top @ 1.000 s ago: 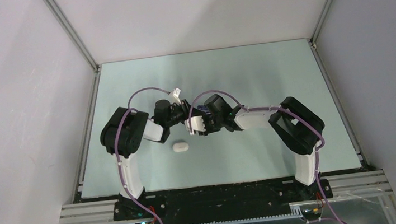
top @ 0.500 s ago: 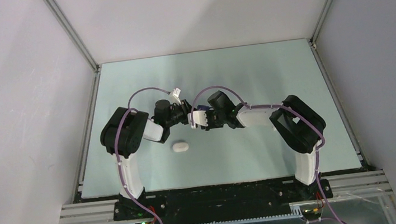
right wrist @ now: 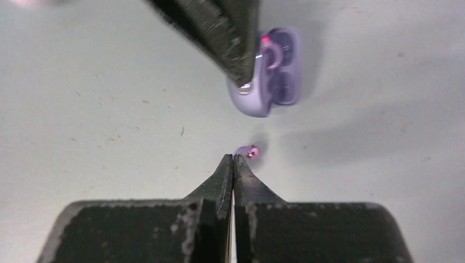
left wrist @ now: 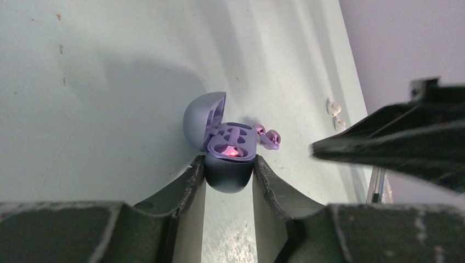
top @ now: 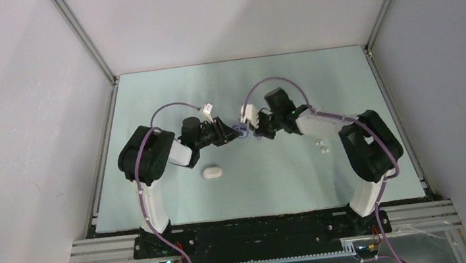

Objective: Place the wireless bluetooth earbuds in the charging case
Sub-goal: Adjust the earbud at the center of the board.

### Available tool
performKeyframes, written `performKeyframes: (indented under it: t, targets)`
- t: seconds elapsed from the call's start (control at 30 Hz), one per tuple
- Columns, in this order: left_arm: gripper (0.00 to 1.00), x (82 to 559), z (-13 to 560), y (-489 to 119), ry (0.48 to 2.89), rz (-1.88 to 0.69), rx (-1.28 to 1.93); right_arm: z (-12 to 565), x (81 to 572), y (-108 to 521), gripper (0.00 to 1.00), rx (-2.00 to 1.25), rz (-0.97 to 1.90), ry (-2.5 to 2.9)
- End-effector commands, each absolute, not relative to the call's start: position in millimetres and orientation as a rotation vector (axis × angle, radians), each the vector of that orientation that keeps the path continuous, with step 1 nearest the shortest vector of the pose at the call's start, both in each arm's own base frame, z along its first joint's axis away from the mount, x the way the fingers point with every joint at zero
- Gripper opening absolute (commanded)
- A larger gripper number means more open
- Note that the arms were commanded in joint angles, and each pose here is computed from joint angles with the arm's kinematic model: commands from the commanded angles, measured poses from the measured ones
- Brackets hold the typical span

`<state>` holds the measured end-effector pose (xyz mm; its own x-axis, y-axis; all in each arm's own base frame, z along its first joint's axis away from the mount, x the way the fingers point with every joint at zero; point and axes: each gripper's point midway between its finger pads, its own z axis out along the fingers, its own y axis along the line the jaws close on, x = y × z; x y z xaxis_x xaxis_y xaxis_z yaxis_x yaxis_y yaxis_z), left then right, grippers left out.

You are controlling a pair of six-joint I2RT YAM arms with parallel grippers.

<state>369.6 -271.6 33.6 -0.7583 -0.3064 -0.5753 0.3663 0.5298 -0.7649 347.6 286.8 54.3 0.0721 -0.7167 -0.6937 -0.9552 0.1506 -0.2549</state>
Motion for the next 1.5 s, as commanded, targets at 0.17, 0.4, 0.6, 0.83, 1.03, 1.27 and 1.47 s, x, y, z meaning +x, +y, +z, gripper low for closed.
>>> performKeyframes:
  t: [0.17,0.4,0.6,0.83,1.03,1.27,1.47]
  targets:
    - [0.00,372.9,63.2,-268.0,1.990,-1.250,0.169,116.0,333.2,278.3,0.01,-1.306,0.878,1.898]
    - [0.00,365.0,86.5,-262.3,1.956,-1.226,0.220,97.5,320.0,289.2,0.27,-1.378,0.697,1.980]
    - [0.00,371.9,85.6,-257.4,1.946,-1.187,0.204,82.5,317.9,297.7,0.31,-1.368,0.522,2.060]
    - [0.00,381.5,85.6,-249.3,1.934,-1.154,0.167,54.5,329.9,288.2,0.31,-1.285,0.439,2.233]
    - [0.00,384.2,82.6,-239.9,1.942,-1.134,0.141,40.5,343.0,286.6,0.32,-1.236,0.406,2.285]
    - [0.00,384.4,79.9,-238.8,1.952,-1.136,0.135,42.4,358.6,279.2,0.30,-1.195,0.389,2.297]
    - [0.00,386.0,76.7,-239.5,1.965,-1.143,0.119,43.2,380.7,270.2,0.30,-1.091,0.360,2.341]
